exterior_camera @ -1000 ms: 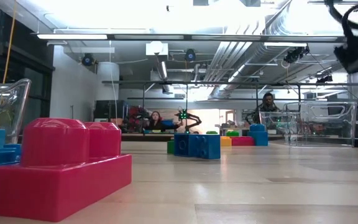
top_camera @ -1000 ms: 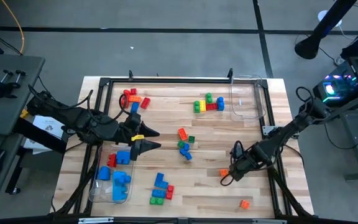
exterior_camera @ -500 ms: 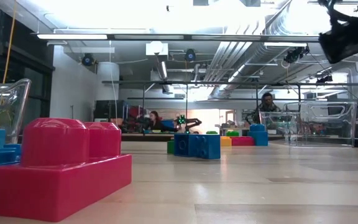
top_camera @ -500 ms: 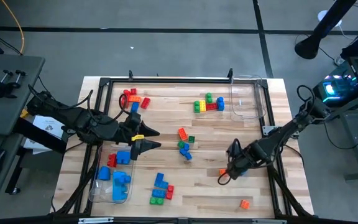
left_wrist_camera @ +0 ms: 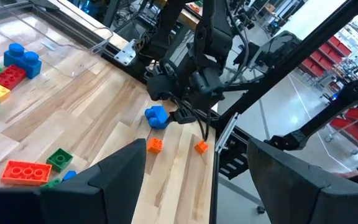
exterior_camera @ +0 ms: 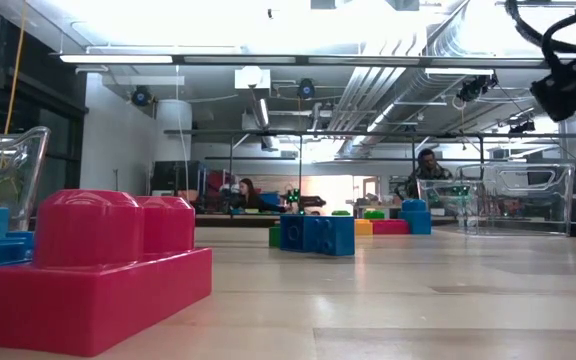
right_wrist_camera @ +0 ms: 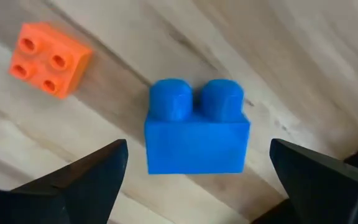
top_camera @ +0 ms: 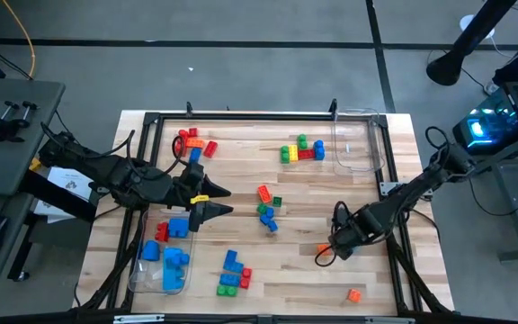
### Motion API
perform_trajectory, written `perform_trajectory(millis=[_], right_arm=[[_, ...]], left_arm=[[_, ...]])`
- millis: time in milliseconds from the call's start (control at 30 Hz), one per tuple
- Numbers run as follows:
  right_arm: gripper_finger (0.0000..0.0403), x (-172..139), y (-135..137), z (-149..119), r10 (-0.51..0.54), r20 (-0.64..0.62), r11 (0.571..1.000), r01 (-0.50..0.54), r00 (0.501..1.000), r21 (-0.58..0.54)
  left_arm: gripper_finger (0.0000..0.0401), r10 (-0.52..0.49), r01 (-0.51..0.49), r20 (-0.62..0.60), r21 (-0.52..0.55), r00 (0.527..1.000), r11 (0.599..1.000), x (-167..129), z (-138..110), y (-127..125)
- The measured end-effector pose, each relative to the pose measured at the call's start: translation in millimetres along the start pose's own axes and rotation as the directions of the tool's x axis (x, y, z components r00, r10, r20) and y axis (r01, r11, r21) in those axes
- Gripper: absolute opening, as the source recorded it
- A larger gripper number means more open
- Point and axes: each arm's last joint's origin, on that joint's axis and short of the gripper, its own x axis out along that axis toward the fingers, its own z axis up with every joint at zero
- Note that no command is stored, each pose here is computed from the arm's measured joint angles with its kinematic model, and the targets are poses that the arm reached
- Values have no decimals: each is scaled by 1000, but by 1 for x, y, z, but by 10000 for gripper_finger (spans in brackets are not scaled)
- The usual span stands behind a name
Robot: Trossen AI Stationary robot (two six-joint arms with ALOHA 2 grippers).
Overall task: Sort blocks by size
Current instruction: Put the large blue game piece into the bottom transparent bin
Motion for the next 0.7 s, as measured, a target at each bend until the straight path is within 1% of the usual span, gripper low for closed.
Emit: perform_trajectory(millis=[67, 133, 233, 400, 700], right_arm=[[390, 1, 2, -6, 12, 11, 1000, -12, 1000, -12], [390, 1, 5, -10, 27, 52, 999, -25, 998, -32], [390, 3, 5, -14, 22, 98, 1000, -22, 995, -5], [390, 15, -2, -16, -9, 100, 999, 3, 995, 54], [390, 38, -9, -14, 38, 86, 996, -45, 996, 81]], left_arm=[[266, 0, 0, 0, 0, 1000, 1000, 0, 0, 0], [266, 0, 0, 0, 0, 1000, 1000, 0, 0, 0], [266, 0, 0, 0, 0, 1000, 1000, 0, 0, 0], [266, 0, 0, 0, -3, 1000, 1000, 0, 0, 0], [266, 0, 0, 0, -11, 1000, 1000, 0, 0, 0]])
